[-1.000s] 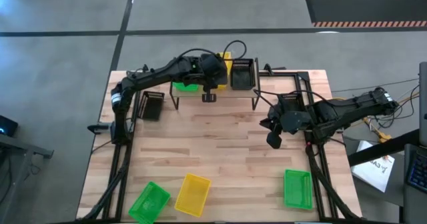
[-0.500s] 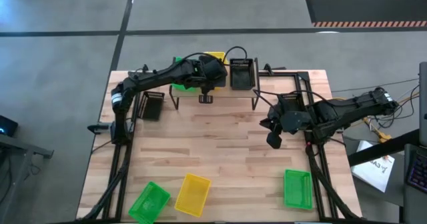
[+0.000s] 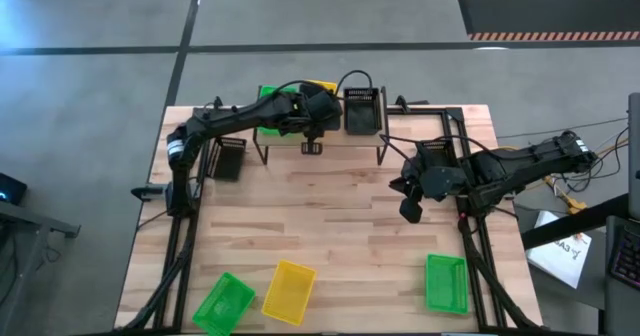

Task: Stack baskets on shelf by color
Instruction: Stack the top yellow bin on the yellow bin on the shelf

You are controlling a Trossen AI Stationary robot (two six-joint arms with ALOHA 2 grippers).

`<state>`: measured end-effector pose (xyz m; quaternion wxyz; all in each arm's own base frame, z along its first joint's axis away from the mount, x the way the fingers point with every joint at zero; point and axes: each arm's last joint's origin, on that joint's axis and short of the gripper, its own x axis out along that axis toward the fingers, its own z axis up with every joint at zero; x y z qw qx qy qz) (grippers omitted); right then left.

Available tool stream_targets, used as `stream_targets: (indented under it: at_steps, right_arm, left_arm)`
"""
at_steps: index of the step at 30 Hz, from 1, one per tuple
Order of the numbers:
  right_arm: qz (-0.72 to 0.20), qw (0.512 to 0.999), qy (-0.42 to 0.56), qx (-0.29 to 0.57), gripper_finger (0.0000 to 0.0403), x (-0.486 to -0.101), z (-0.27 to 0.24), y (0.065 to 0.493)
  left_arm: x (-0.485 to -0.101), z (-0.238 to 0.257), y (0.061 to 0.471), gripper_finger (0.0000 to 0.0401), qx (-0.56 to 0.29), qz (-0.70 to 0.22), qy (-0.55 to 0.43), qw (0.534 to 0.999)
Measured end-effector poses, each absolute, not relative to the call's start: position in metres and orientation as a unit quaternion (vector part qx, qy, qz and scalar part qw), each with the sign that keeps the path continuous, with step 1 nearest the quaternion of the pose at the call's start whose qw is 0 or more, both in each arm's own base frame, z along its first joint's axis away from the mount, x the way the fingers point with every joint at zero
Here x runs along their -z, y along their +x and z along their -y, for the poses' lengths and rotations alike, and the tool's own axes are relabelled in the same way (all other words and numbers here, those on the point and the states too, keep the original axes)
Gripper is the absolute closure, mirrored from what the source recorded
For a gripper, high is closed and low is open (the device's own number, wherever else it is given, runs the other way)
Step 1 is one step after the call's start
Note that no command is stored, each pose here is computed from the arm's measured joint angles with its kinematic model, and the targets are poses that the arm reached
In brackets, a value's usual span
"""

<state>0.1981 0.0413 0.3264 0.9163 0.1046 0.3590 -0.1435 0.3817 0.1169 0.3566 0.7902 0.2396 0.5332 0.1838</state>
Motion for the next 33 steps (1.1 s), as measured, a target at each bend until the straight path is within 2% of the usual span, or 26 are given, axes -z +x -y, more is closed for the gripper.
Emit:
stream_targets:
  at_steps: [7, 12, 19, 28, 33]
  right_arm:
    - [-0.359, 0.916, 0.104, 0.143, 0.0375, -0.326, -0.041, 0.198]
    - [-0.359, 0.916, 0.104, 0.143, 0.0375, -0.326, -0.041, 0.198]
    - [-0.36, 0.917, 0.099, 0.142, 0.0375, -0.326, -0.041, 0.198]
    - [-0.36, 0.917, 0.1, 0.142, 0.0375, -0.326, -0.041, 0.198]
    - [-0.361, 0.917, 0.096, 0.14, 0.0375, -0.326, -0.041, 0.198]
  left_arm:
    - [-0.374, -0.11, 0.378, 0.028, -0.154, -0.511, 0.219, 0.817]
    - [-0.367, -0.115, 0.371, 0.029, -0.115, -0.527, 0.151, 0.829]
    - [-0.354, -0.126, 0.375, 0.0296, -0.148, -0.537, 0.16, 0.815]
    - [-0.34, -0.129, 0.374, 0.0297, -0.138, -0.552, 0.137, 0.811]
    - [-0.341, -0.129, 0.375, 0.0326, -0.134, -0.544, 0.133, 0.817]
